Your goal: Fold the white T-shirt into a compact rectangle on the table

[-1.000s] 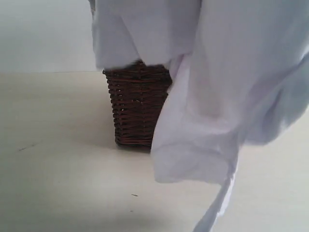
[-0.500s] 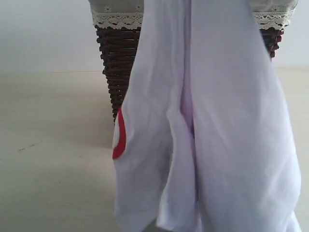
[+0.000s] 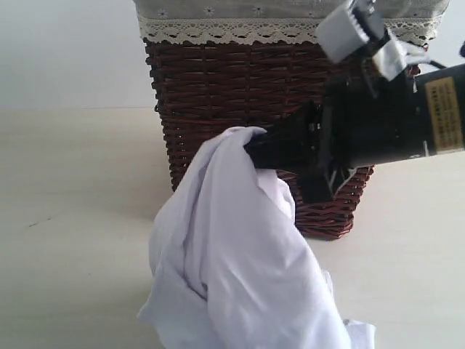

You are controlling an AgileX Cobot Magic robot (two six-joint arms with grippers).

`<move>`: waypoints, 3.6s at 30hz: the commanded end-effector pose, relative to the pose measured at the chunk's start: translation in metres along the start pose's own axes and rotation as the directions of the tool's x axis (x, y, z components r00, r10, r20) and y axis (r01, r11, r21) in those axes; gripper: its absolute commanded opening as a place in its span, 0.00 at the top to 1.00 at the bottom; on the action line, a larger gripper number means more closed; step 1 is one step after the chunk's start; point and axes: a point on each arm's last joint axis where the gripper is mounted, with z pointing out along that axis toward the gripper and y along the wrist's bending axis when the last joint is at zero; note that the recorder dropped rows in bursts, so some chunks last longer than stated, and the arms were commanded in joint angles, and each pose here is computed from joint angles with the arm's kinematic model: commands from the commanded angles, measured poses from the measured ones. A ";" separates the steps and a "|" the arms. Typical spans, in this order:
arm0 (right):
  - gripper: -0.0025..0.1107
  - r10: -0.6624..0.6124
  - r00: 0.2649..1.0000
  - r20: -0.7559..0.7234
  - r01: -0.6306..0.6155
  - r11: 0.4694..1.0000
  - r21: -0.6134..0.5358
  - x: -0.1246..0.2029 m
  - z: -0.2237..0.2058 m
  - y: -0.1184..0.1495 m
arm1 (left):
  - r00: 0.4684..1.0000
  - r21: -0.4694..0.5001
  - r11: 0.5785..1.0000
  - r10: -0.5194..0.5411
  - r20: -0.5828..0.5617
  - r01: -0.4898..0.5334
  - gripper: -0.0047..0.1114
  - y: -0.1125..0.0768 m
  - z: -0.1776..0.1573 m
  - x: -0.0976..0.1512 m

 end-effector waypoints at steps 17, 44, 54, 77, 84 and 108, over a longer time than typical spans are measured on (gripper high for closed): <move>0.98 0.038 0.994 -0.100 0.024 0.833 0.552 0.000 0.063 -0.129 | 1.000 0.004 1.000 -0.007 0.011 0.007 0.96 0.000 -0.001 -0.001; 0.98 0.120 0.989 0.081 -0.139 0.946 0.292 -0.052 0.094 -0.137 | 1.000 0.004 1.000 -0.007 0.008 0.007 0.96 0.000 -0.001 -0.001; 0.98 0.129 0.991 0.037 -0.134 0.920 0.369 -0.028 0.054 -0.101 | 1.000 0.004 1.000 -0.007 0.008 0.007 0.96 0.000 -0.001 -0.001; 0.98 -0.155 0.862 0.482 0.202 0.978 -0.047 -0.179 -0.049 0.061 | 1.000 0.004 1.000 -0.007 0.008 0.007 0.96 0.000 -0.001 -0.001; 0.98 -0.107 0.935 0.338 0.157 0.980 -0.124 -0.150 -0.030 0.058 | 1.000 0.003 1.000 -0.004 0.008 0.004 0.96 0.000 -0.001 -0.001; 0.59 0.088 0.986 -0.144 0.089 0.456 0.886 0.026 -0.041 -0.041 | 1.000 0.003 1.000 -0.004 0.008 0.004 0.96 0.000 -0.001 -0.001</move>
